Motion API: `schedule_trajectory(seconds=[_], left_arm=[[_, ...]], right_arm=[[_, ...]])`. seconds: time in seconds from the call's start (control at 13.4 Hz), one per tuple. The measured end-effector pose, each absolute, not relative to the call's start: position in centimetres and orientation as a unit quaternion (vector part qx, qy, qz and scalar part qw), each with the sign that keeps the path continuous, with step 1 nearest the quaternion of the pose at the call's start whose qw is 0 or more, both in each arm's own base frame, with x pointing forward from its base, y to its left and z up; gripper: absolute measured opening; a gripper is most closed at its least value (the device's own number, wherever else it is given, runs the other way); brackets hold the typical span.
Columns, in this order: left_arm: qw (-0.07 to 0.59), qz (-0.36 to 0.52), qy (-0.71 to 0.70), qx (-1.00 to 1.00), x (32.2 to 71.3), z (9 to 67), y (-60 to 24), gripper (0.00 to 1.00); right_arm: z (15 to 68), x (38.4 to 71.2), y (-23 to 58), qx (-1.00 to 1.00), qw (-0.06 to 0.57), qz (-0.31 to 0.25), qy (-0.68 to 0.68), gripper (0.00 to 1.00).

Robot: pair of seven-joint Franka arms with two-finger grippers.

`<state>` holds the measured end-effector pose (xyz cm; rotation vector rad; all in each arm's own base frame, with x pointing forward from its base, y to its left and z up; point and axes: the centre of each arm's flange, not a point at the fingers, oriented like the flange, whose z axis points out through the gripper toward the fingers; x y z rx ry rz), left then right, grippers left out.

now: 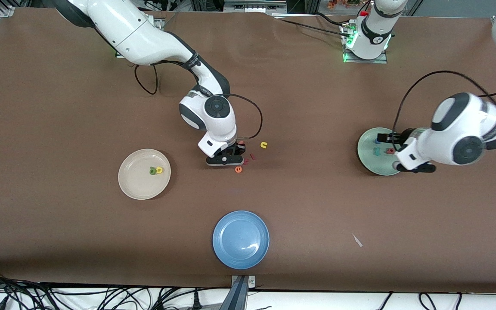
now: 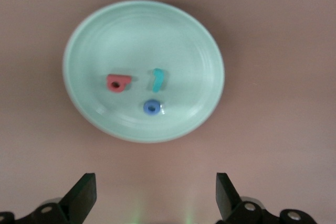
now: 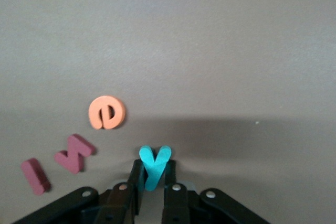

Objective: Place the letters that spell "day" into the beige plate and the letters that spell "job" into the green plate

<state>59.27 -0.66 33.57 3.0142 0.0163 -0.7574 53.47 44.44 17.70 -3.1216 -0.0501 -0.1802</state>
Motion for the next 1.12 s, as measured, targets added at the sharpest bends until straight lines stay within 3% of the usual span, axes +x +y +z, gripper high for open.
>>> schedule_trajectory(seconds=[0.22, 0.45, 0.82, 1.12], left_arm=[[0.004, -0.241, 0.005, 0.971, 61.8, 40.3, -2.0, 1.00], [-0.024, -0.244, 0.012, 0.970, 63.9, 44.0, -4.0, 1.00], [-0.051, -0.223, -0.008, 0.973, 65.8, 46.6, -6.8, 1.00], [-0.016, -0.230, -0.009, 0.973, 66.7, 48.1, -4.5, 1.00]], right_arm=[[18.2, 54.9, 42.3, -0.999, -0.008, -0.046, -0.028, 0.18], [22.2, 57.4, 38.2, -0.999, -0.009, -0.011, -0.047, 0.18], [30.3, 60.6, 27.6, -0.990, -0.016, 0.044, -0.133, 0.17], [32.0, 62.5, 16.6, -0.978, -0.015, 0.058, -0.201, 0.15]])
